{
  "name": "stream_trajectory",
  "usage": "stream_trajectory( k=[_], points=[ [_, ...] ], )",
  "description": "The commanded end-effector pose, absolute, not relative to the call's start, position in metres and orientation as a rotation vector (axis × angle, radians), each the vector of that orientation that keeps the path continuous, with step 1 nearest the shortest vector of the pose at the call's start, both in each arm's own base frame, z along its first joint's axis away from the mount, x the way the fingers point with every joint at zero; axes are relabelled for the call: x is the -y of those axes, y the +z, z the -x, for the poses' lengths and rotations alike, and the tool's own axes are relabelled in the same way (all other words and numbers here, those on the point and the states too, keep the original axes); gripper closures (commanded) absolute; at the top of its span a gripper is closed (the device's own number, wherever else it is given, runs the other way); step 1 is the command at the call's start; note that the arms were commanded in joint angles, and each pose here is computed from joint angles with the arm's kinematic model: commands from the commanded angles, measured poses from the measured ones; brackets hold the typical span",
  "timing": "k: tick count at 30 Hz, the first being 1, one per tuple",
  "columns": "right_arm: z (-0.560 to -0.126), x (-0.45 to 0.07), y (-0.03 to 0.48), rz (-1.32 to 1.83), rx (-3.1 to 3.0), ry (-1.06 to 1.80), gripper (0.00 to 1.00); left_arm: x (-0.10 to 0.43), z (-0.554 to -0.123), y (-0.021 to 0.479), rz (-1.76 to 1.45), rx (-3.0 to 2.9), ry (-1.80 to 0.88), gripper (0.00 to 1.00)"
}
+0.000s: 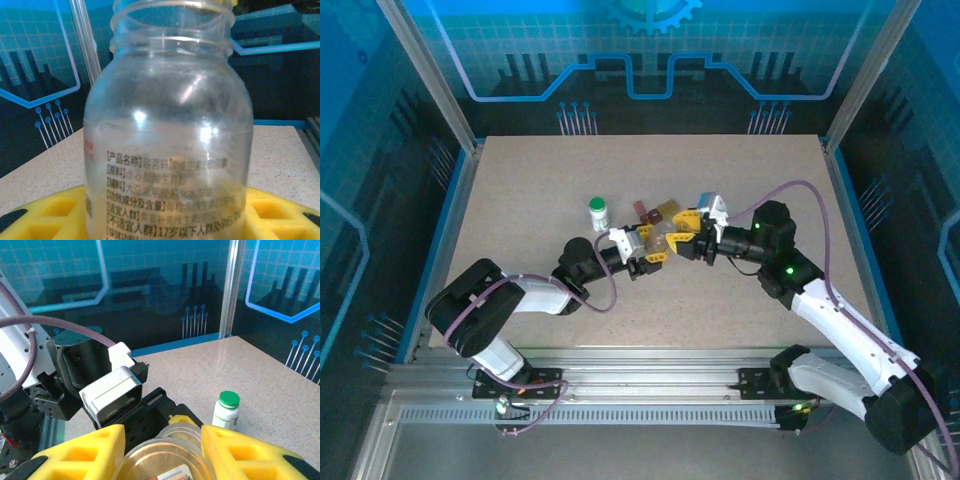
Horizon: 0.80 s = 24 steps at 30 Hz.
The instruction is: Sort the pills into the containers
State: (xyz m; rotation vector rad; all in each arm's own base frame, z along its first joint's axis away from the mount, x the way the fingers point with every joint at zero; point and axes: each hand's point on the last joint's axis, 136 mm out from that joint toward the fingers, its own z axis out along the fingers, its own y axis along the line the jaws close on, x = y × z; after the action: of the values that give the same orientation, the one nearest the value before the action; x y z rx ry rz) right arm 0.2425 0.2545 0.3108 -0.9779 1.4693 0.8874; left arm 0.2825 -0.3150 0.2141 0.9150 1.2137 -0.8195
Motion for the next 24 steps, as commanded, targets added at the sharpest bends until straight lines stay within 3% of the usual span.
stream_trajectory(
  k=[1, 24],
  points=[
    [-0.241, -0.263, 0.315, 1.044, -1.434, 0.860, 0.88, 0.323, -0.268, 0.227, -0.957, -1.126, -0.857, 1.00],
    [-0.226, -0.279, 0.272, 1.263, -1.548, 0.908, 0.85, 0.328, -0.242, 0.262, -1.021, -1.039, -0.958, 1.00]
  ],
)
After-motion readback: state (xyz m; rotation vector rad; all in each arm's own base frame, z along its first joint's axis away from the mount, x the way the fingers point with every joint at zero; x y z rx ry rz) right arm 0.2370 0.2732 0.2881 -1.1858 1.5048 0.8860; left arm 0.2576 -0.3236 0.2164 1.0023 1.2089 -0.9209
